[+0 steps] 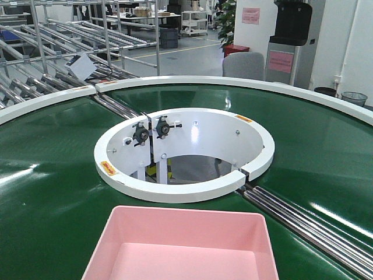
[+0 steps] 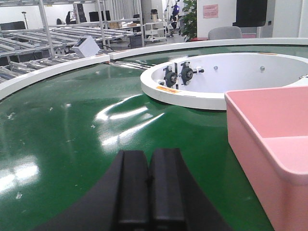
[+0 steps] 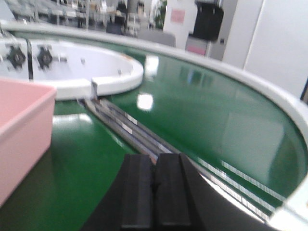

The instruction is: Grab pink bin and stack on right shelf

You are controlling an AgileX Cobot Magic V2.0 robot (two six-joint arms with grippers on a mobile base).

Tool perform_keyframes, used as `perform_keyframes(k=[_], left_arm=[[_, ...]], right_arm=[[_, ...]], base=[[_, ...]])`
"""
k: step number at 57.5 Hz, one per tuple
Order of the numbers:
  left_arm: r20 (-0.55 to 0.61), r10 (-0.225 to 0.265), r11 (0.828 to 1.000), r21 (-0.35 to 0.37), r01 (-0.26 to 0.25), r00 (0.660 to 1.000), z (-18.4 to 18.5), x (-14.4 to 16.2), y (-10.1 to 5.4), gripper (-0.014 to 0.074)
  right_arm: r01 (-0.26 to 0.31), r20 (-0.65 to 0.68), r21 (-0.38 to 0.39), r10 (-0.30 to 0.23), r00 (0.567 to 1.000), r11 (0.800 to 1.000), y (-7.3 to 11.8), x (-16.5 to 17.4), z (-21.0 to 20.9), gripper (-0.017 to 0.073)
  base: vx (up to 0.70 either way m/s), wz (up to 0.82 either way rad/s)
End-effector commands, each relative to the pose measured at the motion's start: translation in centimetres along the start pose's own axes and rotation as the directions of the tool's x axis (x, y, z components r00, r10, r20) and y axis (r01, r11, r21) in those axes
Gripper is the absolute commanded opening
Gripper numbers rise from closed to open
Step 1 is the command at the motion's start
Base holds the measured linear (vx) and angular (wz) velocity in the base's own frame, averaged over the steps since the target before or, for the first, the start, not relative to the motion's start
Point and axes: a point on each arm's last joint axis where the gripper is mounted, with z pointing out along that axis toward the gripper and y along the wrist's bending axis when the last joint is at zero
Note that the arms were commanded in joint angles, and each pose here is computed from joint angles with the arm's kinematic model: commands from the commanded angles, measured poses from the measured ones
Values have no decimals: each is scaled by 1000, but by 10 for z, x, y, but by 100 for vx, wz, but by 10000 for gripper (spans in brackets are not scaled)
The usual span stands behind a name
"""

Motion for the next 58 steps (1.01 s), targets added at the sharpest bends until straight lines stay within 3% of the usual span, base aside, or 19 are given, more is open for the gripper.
perform_keyframes(k=[1, 10, 15, 19, 22, 26, 33, 39, 45, 58], left_arm=[[99, -12, 1000, 0, 12, 995, 0, -7, 0, -8], [172, -12, 1000, -5, 13, 985, 0, -13, 1, -8], [246, -11, 1000, -10, 14, 969, -2, -21, 1, -8], [378, -26, 999, -12, 33, 926, -8, -42, 3, -8], [466, -32, 999, -11, 42, 884, -15, -65, 4, -8], [514, -31, 999, -10, 42, 857, -26, -100, 6, -8], [414, -18, 1000, -7, 23, 910, -38, -157, 8, -8], [272, 34, 999, -13, -32, 962, -27, -188, 9, -8], [135, 80, 997, -6, -80, 988, 0, -191, 9, -8], [-45, 71, 997, 17, -70, 996, 52, -176, 8, 28]], right_arm=[[21, 189, -16, -17, 982, 1000, 2, -17, -2, -11], [27, 308, -29, -17, 951, 999, 3, -28, -5, -11], [0, 334, -34, 12, 943, 999, 2, -33, -7, -11], [-59, 354, -34, 67, 933, 998, -2, -48, -10, -11], [-81, 349, -19, 82, 934, 997, -7, -67, -15, -11], [-101, 320, 3, 94, 943, 995, -16, -96, -23, -11], [-110, 262, 36, 97, 960, 993, -29, -147, -27, -11], [-115, 201, 41, 105, 974, 993, -33, -168, -16, -11], [-106, 140, 36, 100, 985, 994, -33, -172, 5, -11], [-98, 0, 25, 98, 995, 995, -30, -161, 40, -3]], base=[[0, 0], [0, 0], [0, 0], [0, 0], [0, 0], [0, 0], [0, 0], [0, 0], [0, 0], [0, 0]])
